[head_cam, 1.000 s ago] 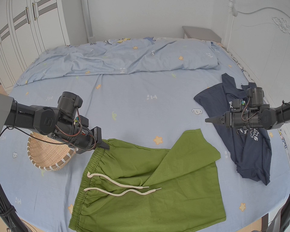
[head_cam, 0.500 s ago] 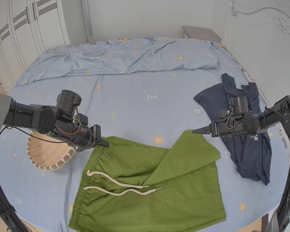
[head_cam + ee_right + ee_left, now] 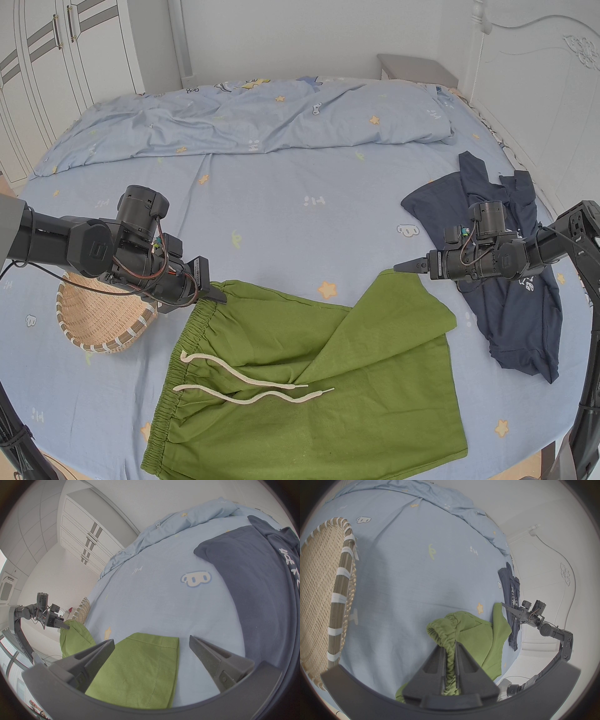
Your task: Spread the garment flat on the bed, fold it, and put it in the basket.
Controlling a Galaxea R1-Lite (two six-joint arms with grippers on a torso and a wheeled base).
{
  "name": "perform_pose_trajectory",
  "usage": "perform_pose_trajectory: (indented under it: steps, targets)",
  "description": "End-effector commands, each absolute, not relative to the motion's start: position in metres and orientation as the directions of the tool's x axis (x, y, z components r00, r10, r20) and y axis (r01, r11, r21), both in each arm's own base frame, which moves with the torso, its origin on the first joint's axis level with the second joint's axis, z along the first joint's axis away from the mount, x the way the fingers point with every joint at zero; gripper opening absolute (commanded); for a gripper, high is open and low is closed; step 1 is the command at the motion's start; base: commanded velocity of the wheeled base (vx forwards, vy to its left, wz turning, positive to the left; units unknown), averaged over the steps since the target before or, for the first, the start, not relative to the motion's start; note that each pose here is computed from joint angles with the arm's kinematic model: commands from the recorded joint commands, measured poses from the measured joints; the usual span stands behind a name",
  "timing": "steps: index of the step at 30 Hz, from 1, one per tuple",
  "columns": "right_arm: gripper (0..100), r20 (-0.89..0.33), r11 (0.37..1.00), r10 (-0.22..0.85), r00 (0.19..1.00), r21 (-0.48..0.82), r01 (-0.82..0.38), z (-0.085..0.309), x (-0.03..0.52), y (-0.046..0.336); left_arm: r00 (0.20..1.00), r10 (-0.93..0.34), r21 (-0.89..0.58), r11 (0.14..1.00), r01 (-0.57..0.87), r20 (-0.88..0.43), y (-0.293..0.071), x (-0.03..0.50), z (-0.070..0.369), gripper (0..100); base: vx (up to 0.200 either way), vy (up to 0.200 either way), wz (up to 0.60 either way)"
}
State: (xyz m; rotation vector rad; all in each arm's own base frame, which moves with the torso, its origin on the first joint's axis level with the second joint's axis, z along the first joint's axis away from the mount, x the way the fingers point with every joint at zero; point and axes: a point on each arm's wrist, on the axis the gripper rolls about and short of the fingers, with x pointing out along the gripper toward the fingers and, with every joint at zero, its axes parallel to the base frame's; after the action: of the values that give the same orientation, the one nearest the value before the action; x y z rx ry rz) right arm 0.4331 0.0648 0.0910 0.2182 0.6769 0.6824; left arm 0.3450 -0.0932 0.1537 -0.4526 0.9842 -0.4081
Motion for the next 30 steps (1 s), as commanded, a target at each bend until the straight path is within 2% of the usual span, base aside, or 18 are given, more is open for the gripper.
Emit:
perform_pose_trajectory:
  steps: [1,14,15,30]
  targets:
    - [100,-0.504,0.763,0.646,0.573,0.403,-0.506,0.0868,0.4347,0.0659,0.492,-0.521,-0.537,0.834,0.122,-0.697,-0.0933,0.3454,0.1530,0,0.000,0.000,0.00]
    - [100,-0.512,0.755,0.655,0.556,0.413,-0.510,0.0827,0.4311,0.0696,0.492,-0.520,-0.537,0.835,0.120,-0.698,-0.0929,0.3462,0.1522,0,0.000,0.000,0.00]
    - [0,-0.512,0.755,0.655,0.556,0.413,-0.510,0.0827,0.4311,0.0696,0.492,-0.520,-0.537,0.835,0.120,-0.698,-0.0929,0.3462,0.1522,0,0.000,0.000,0.00]
    - [0,-0.510,0.757,0.653,0.559,0.412,-0.508,0.0832,0.4316,0.0683,0.497,-0.517,-0.537,0.835,0.115,-0.697,-0.0903,0.3471,0.1526,0,0.000,0.000,0.00]
